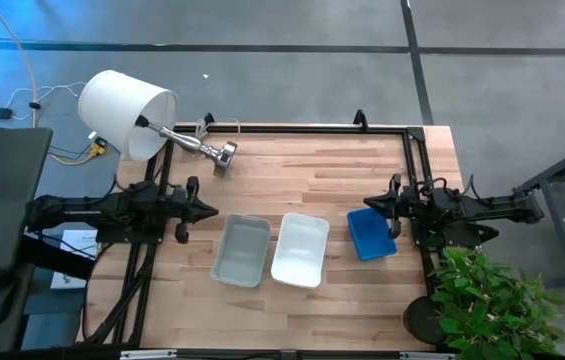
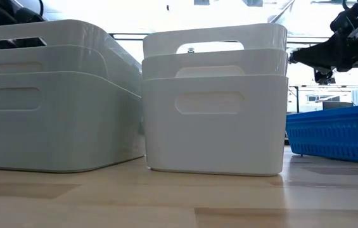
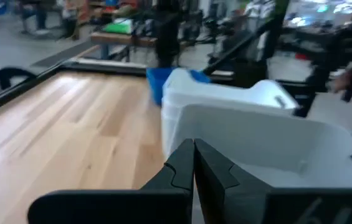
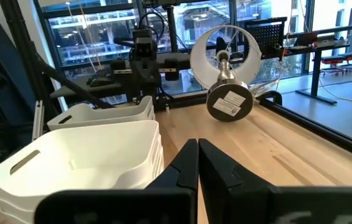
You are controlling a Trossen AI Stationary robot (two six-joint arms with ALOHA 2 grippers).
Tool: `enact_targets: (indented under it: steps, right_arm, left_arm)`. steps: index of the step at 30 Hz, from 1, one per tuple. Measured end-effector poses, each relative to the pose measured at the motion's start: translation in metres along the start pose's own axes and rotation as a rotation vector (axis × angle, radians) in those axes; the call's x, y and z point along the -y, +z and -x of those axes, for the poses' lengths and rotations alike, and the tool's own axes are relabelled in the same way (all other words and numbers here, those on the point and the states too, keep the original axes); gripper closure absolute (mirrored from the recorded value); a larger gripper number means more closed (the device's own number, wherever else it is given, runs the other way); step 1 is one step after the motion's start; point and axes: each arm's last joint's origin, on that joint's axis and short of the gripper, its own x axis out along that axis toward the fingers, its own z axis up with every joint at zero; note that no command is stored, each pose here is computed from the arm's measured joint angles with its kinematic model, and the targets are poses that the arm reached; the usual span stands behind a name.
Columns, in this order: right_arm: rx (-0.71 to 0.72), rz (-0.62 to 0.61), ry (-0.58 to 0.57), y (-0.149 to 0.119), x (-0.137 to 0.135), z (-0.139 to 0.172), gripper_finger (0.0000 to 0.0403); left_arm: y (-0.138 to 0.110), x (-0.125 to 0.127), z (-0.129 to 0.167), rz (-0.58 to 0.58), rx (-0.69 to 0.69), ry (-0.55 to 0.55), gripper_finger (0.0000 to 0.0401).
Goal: Stack baskets by color
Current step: Return to Home Position
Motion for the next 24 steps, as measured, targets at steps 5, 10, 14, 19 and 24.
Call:
enact_targets:
  steps: [5, 10, 14, 19, 24]
  right_arm:
    - [0.0, 0.0, 0.0, 0.0, 0.0, 0.0, 0.0403]
    - [0.0, 0.0, 0.0, -0.0001, 0.0, 0.0, 0.0403]
    - [0.0, 0.0, 0.0, -0.0001, 0.0, 0.0, 0.0403]
    - [0.0, 0.0, 0.0, -0.0002, 0.0, 0.0, 0.0403]
    - [0.0, 0.0, 0.0, -0.0002, 0.0, 0.0, 0.0403]
  left_arm:
    - [0.0057, 0.0, 0.0017, -0.005, 0.064, 0.017, 0.0401]
    - [0.0046, -0.0018, 0.0027, -0.001, 0.06, 0.083, 0.0401]
    - [0.0023, -0.0042, 0.0028, 0.023, 0.045, 0.161, 0.0401]
    - [0.0008, -0.0047, 0.0028, 0.056, 0.032, 0.172, 0.0401]
    - [0.0008, -0.0047, 0.0028, 0.056, 0.033, 0.172, 0.0401]
